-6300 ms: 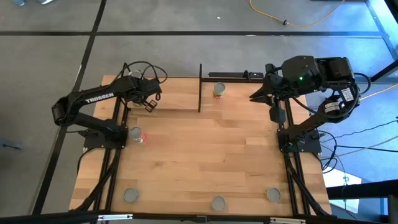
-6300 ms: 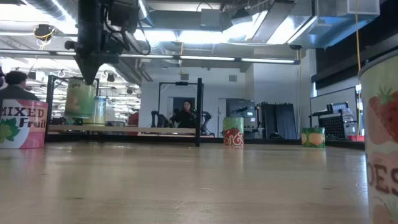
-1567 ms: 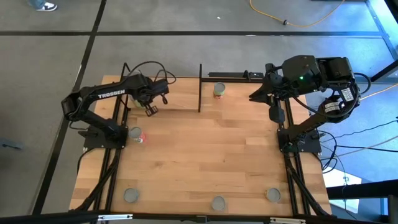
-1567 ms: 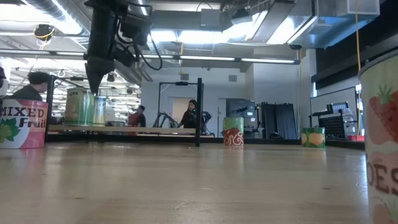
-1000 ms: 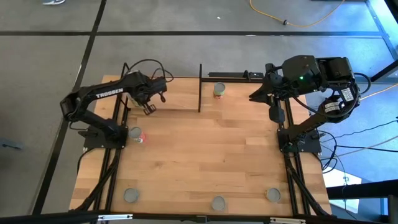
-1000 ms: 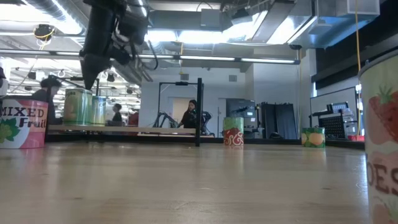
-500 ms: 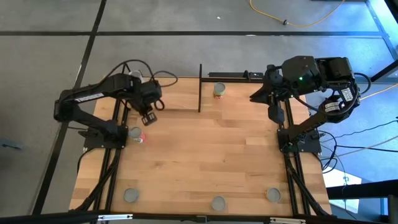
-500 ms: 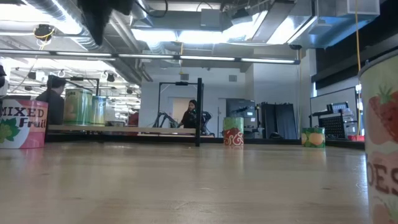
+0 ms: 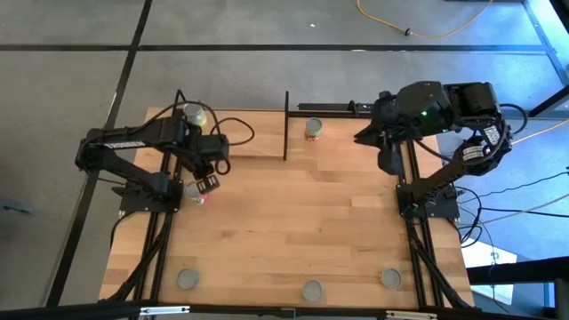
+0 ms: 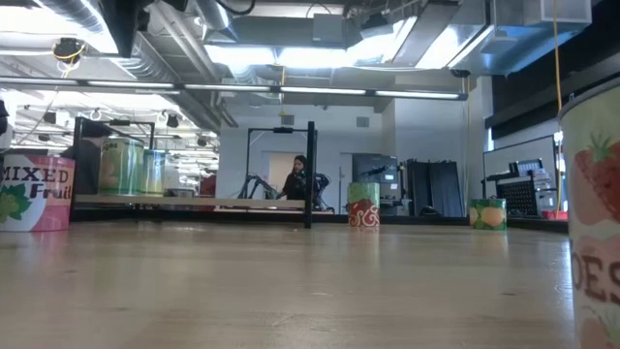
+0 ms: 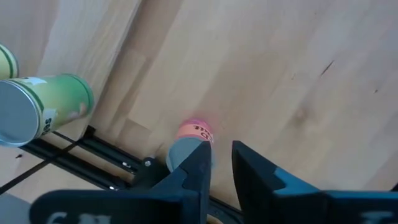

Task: Pick and place cans onto a shelf
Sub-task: Put the canned mixed fruits on the shelf

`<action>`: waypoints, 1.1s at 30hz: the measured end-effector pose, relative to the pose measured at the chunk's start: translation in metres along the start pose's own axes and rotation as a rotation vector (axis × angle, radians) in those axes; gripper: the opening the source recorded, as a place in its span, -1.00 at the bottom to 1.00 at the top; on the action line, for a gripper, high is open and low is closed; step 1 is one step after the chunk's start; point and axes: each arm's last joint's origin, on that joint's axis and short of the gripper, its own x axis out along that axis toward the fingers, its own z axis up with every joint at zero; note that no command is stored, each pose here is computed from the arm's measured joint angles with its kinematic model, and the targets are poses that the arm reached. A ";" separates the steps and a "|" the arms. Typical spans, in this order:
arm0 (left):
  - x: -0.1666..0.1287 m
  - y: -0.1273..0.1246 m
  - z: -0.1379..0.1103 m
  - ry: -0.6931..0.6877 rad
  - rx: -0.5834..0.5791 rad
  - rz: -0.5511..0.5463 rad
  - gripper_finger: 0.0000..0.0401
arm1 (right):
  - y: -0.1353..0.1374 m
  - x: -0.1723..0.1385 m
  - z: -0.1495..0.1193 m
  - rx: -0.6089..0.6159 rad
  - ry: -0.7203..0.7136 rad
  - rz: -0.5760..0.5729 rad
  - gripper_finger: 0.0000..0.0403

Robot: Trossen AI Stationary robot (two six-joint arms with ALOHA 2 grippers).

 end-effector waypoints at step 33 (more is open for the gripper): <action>0.105 -0.014 -0.058 0.197 -0.312 0.104 -0.70 | 0.007 0.058 0.016 0.035 0.134 -0.011 -0.64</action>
